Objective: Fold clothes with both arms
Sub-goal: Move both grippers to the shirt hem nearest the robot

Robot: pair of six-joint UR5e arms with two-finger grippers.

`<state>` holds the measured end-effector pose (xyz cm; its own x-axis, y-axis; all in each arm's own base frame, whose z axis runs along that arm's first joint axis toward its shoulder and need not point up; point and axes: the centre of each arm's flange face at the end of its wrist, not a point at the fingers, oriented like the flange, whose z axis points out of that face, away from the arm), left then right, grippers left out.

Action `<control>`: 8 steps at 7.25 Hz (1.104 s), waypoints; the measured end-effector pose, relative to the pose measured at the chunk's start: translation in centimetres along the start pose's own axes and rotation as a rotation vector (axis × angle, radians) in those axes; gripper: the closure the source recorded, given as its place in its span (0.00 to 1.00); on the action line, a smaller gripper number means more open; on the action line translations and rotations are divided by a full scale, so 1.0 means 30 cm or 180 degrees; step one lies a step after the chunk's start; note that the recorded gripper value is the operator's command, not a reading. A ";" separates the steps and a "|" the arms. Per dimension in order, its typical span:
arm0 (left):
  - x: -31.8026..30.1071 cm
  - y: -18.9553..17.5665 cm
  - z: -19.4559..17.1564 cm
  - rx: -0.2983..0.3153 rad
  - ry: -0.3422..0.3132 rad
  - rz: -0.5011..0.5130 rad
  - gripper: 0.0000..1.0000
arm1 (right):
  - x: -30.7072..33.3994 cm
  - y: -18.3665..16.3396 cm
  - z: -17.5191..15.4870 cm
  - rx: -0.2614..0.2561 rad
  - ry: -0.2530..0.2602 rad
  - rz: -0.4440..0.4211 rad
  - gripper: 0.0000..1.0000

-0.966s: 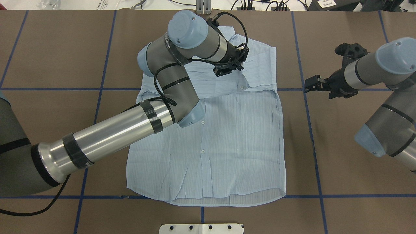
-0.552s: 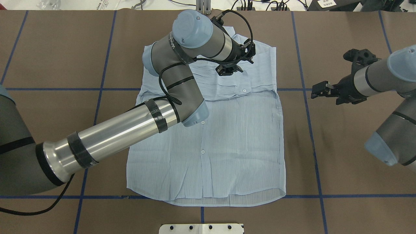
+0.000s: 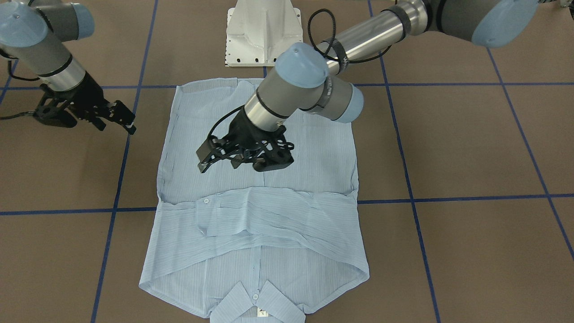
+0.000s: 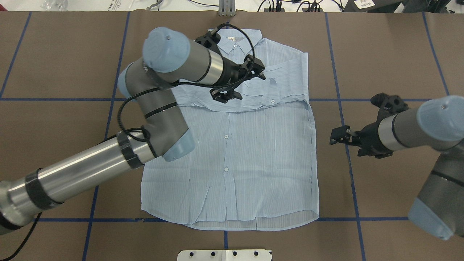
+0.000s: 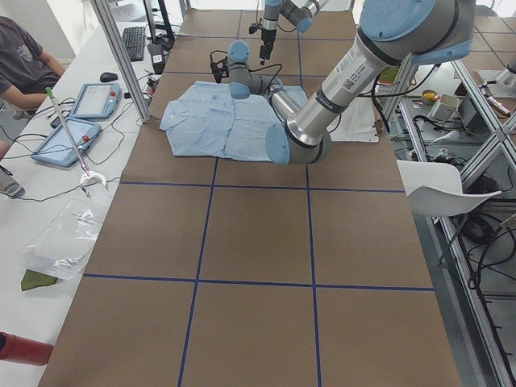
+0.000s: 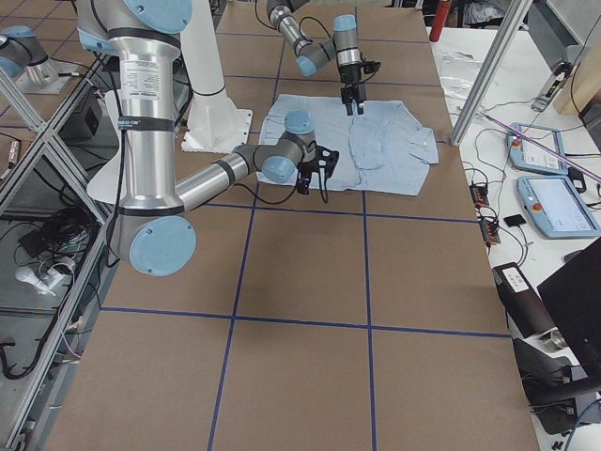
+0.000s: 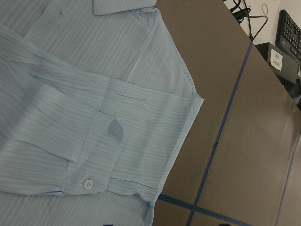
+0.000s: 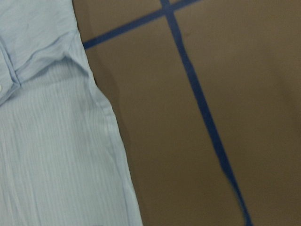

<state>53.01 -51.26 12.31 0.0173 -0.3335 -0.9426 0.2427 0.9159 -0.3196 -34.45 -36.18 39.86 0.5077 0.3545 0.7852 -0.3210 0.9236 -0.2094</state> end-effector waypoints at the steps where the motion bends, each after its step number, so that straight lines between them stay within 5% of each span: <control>1: -0.094 0.012 -0.098 -0.0015 0.0041 0.0037 0.11 | -0.044 0.151 0.043 0.0067 -0.0026 0.0199 0.02; 4: -0.170 0.031 -0.231 0.0018 0.0129 0.0089 0.11 | -0.116 0.519 0.101 0.0282 0.0064 0.0827 0.08; 8: -0.161 0.031 -0.265 0.0124 0.0196 0.0104 0.11 | -0.098 0.684 0.150 0.0379 0.0513 0.0945 0.14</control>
<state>45.45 -47.02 15.80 -0.0336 -0.2880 -0.9570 0.2807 0.9163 -0.2856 -46.12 -18.92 35.86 0.4948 0.6321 0.5964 -0.5596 0.7568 -0.3378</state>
